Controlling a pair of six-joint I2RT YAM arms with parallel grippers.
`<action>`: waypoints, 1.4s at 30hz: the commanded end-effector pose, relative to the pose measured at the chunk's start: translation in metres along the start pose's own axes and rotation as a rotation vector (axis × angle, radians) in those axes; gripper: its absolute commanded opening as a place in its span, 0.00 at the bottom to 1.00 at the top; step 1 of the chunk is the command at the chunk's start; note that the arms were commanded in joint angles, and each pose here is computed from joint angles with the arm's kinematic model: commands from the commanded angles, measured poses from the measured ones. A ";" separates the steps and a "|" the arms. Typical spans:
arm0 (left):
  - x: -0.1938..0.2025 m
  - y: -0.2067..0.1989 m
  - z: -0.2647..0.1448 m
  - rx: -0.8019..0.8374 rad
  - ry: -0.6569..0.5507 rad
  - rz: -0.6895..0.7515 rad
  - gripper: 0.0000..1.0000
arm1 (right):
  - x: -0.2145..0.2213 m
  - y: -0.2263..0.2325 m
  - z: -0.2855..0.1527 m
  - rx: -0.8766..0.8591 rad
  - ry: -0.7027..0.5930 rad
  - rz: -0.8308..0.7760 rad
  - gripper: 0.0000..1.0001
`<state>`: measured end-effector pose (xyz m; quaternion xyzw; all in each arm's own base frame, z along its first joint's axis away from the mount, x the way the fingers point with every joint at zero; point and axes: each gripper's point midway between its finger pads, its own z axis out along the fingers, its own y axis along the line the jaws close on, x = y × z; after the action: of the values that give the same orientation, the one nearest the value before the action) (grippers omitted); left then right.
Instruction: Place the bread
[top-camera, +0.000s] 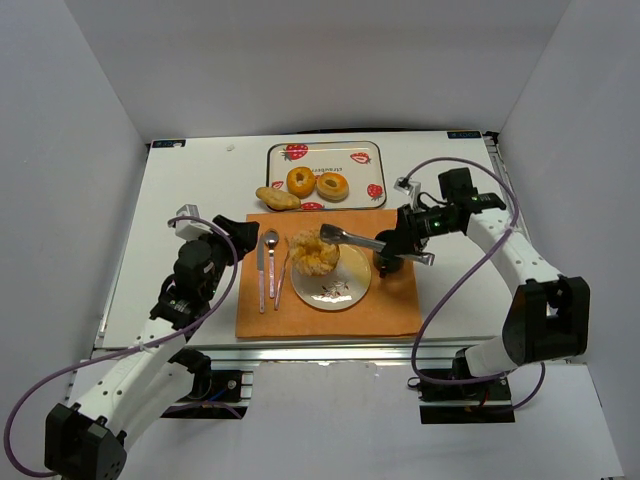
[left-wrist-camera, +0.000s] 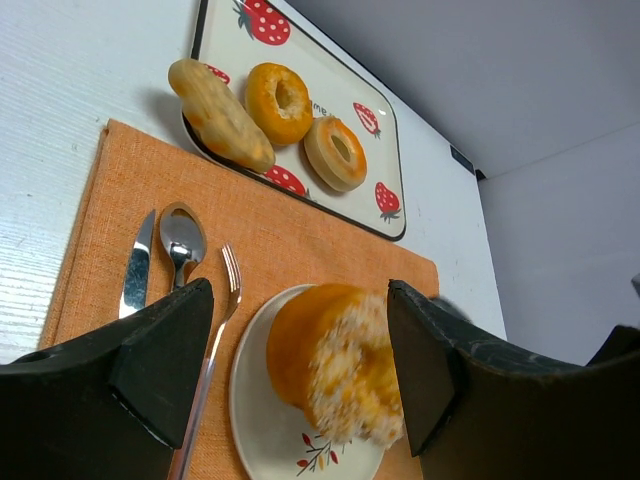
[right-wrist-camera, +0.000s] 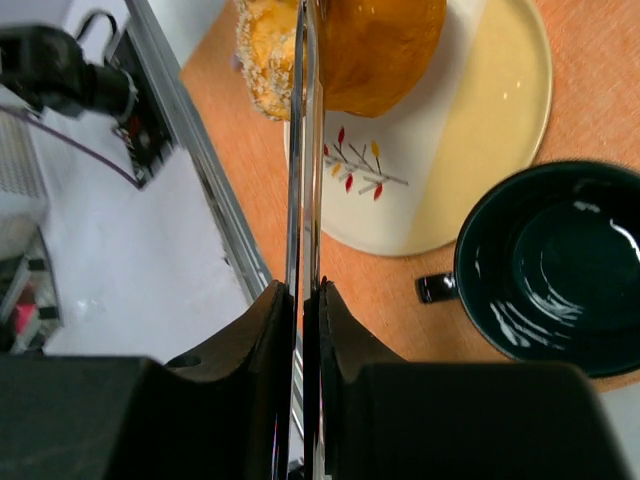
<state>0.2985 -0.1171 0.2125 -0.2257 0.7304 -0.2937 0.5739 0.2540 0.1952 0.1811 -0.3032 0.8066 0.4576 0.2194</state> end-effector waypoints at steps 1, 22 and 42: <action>-0.004 0.001 -0.001 0.002 -0.026 -0.002 0.79 | 0.021 0.009 -0.003 -0.009 0.038 -0.097 0.00; -0.006 0.000 -0.005 0.009 -0.032 -0.007 0.79 | -0.001 -0.004 -0.012 0.100 0.006 -0.166 0.44; -0.005 -0.002 -0.006 0.017 -0.023 -0.016 0.73 | -0.120 -0.079 -0.026 0.436 -0.200 -0.131 0.25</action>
<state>0.2952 -0.1159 0.2191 -0.2266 0.7210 -0.3019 0.5811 0.3414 0.1799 0.2051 -0.3110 0.8296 0.3210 0.3347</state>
